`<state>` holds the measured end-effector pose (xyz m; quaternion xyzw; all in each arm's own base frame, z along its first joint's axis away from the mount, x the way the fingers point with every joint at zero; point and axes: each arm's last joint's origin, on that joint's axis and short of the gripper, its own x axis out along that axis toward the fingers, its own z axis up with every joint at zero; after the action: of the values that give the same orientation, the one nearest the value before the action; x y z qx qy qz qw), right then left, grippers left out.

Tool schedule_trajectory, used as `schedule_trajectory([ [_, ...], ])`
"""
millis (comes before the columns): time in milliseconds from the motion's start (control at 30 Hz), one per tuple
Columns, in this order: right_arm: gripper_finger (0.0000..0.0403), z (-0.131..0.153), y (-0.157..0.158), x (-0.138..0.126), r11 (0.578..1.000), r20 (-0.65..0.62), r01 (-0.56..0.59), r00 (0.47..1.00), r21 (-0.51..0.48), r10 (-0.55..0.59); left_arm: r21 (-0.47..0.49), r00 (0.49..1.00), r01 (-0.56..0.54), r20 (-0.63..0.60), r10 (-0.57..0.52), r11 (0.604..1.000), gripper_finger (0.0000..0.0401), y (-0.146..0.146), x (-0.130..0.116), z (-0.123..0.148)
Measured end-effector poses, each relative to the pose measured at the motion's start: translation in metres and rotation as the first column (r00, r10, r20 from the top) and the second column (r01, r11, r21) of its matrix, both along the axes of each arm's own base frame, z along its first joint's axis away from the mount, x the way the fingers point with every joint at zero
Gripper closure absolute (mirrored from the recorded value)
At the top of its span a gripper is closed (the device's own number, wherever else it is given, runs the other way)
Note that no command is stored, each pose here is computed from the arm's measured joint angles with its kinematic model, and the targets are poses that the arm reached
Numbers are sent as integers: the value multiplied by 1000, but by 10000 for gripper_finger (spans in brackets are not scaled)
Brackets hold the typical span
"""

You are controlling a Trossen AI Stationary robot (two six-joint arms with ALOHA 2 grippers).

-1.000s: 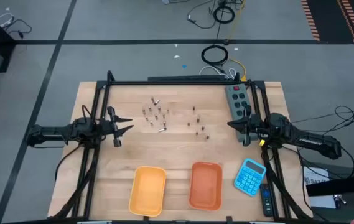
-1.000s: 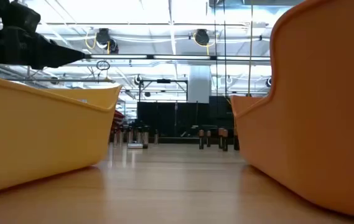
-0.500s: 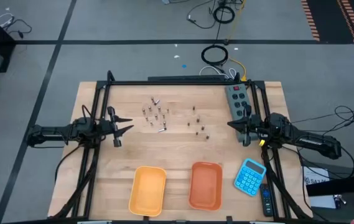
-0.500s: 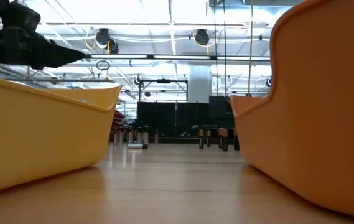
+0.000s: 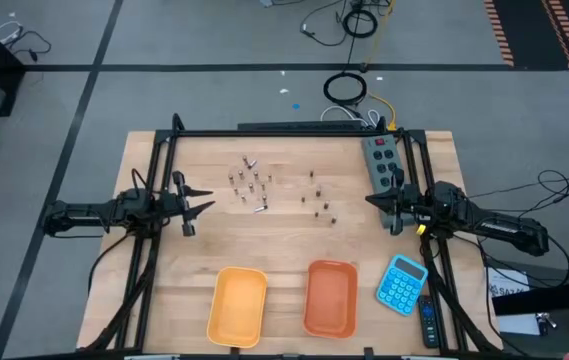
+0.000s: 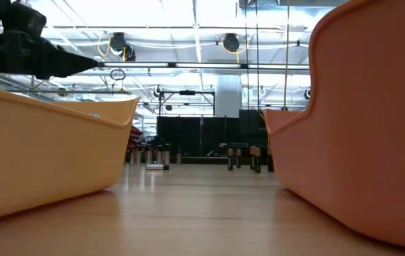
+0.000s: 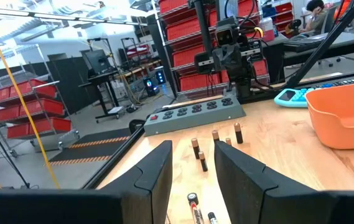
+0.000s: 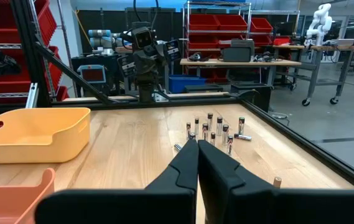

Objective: Sort batteries

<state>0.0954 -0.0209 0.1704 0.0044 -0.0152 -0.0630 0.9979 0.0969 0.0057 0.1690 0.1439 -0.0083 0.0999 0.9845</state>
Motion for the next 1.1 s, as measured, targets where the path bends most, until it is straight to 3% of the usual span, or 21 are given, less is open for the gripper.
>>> schedule_trajectory([
  [300, 399, 1, 0, 0, 1000, 15, -2, 1000, 4, 2, 0, 1000, 0, 0, 0, 1000, 271, 0, 0, 0],
  [700, 399, 3, 1, 0, 990, 54, -48, 998, 134, 41, 27, 1000, -20, 6, 19, 999, 271, 1, 0, 1],
  [767, 399, 3, 1, 0, 984, 59, -35, 998, 176, 25, 52, 996, -74, 48, 71, 996, 271, 2, -1, 6],
  [933, 399, 3, 0, 0, 948, 79, -30, 997, 316, 6, -93, 986, -53, 151, 67, 994, 271, 2, -2, 13],
  [1100, 399, 4, 0, 0, 886, 104, -55, 995, 461, 8, -125, 980, -22, 195, 46, 992, 271, 1, -2, 16],
])
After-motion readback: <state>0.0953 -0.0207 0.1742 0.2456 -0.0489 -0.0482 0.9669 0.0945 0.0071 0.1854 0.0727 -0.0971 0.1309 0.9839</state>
